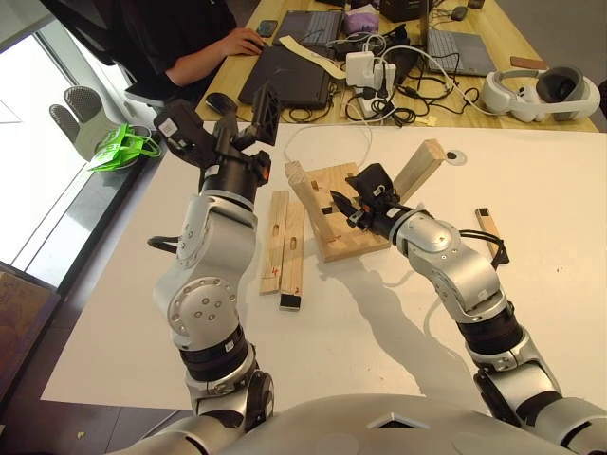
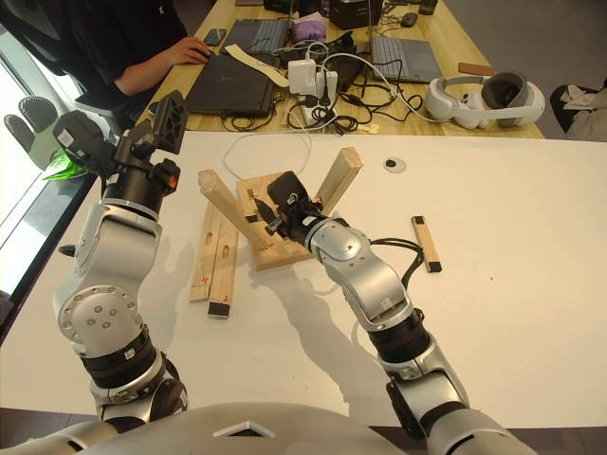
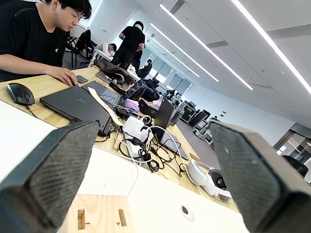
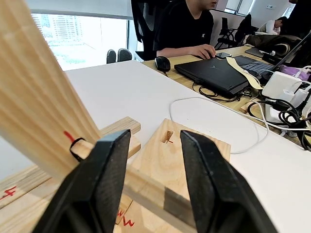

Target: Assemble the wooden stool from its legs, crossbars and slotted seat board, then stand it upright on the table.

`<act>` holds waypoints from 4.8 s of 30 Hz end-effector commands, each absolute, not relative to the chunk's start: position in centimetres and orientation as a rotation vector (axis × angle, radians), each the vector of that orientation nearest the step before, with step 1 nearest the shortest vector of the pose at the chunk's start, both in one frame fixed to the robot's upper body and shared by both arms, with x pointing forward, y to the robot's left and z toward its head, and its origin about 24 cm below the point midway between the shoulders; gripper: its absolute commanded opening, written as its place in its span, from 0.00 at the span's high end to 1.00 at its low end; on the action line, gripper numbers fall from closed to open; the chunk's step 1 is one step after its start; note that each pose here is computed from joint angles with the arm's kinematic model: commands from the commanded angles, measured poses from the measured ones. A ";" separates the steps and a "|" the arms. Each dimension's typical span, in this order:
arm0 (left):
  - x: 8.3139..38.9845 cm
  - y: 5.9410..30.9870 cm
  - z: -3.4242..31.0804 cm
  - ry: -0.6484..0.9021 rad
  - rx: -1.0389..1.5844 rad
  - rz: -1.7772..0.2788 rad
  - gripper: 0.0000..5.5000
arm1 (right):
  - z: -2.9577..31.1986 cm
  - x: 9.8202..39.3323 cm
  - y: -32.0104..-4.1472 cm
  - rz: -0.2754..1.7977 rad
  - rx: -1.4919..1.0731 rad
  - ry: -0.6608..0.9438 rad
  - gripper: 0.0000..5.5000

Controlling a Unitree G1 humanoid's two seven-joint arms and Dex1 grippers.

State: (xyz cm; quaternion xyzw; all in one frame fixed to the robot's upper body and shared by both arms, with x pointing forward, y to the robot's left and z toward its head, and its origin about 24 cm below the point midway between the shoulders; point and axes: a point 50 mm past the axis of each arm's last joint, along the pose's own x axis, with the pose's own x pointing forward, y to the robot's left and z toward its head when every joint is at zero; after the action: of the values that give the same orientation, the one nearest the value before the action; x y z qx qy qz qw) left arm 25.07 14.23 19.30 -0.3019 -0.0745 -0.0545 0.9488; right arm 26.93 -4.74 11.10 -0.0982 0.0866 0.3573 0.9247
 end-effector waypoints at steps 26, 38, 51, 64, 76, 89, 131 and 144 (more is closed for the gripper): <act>26.0 9.7 11.6 0.464 -0.137 -0.310 0.24 | 23.2 28.2 -6.2 0.542 0.377 -0.338 0.65; 27.6 12.9 24.0 -0.173 -0.318 -0.241 0.24 | 25.2 29.4 -8.3 0.484 0.379 -0.431 0.65; 25.7 7.6 13.9 0.427 -0.026 -0.492 0.24 | 25.4 30.2 -8.9 0.443 0.362 -0.439 0.65; 26.9 14.2 24.4 -0.201 -0.276 -0.215 0.24 | 29.9 33.9 -19.5 0.047 0.268 -0.650 0.65; 20.3 15.1 11.0 0.442 -0.435 0.273 0.24 | 10.5 31.8 -17.8 0.340 0.324 0.228 0.65; 23.3 13.7 13.4 0.322 -0.495 0.259 0.24 | 12.6 25.6 -9.9 0.719 0.436 0.265 0.65; 23.8 23.3 13.7 0.036 -0.351 0.539 0.24 | 13.0 24.7 -5.4 0.728 -0.254 -0.064 0.97; 24.6 20.6 11.9 0.178 -0.282 0.406 0.24 | 21.1 24.8 -8.9 0.557 -0.038 -0.495 0.97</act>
State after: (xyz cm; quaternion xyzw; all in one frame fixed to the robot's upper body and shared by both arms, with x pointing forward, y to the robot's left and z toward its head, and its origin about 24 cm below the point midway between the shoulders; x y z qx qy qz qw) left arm 23.99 21.34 12.60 -0.1660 0.0542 0.2275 0.9580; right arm 24.68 -8.38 17.08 -0.0414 -0.1312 0.3254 0.9355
